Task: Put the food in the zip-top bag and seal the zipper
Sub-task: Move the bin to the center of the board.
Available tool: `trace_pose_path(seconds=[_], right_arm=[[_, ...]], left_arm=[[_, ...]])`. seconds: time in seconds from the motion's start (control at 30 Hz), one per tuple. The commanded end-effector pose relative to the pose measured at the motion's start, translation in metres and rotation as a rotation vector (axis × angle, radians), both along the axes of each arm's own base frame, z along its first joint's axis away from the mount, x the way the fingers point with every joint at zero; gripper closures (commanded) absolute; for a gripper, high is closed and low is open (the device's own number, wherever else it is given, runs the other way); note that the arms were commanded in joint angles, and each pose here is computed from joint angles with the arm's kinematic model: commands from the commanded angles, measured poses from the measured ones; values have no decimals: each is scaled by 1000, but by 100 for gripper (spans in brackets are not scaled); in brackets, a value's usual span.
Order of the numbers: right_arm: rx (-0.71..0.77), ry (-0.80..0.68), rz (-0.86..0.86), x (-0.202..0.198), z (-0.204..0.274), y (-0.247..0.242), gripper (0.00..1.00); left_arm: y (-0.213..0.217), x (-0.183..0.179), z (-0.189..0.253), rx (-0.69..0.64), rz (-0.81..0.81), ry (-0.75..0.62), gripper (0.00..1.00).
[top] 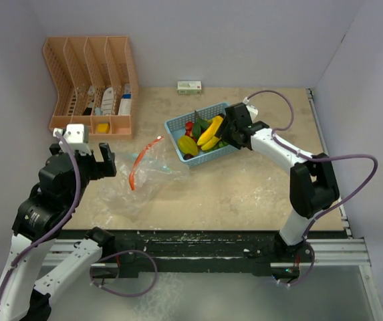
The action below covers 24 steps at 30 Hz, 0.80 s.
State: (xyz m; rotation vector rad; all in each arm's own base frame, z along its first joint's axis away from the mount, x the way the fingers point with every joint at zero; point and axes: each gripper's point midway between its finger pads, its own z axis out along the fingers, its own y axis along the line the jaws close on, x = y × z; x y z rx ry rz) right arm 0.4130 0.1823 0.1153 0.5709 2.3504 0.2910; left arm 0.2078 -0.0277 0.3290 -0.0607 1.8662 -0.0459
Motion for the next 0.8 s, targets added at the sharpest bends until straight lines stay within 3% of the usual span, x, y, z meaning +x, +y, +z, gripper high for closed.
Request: trace_pose_path(seconds=[0.0,0.37,0.6,0.77], right_arm=[[-28,3,-99,-6,-2,-16,36],[-35,-64,-145,-30,34,-34,34],[-30,-5,-148,-43,15,-34,33],[60,61,-178,-55,-6,-23,32]], left_arm=[[-2,6,1,4,-1,-12,1],[-6,10,-1,0,-12,-12,1],[-8,10,-5,-3,-17,-4,1],[-6,8,-5,-8,-12,-7,1]])
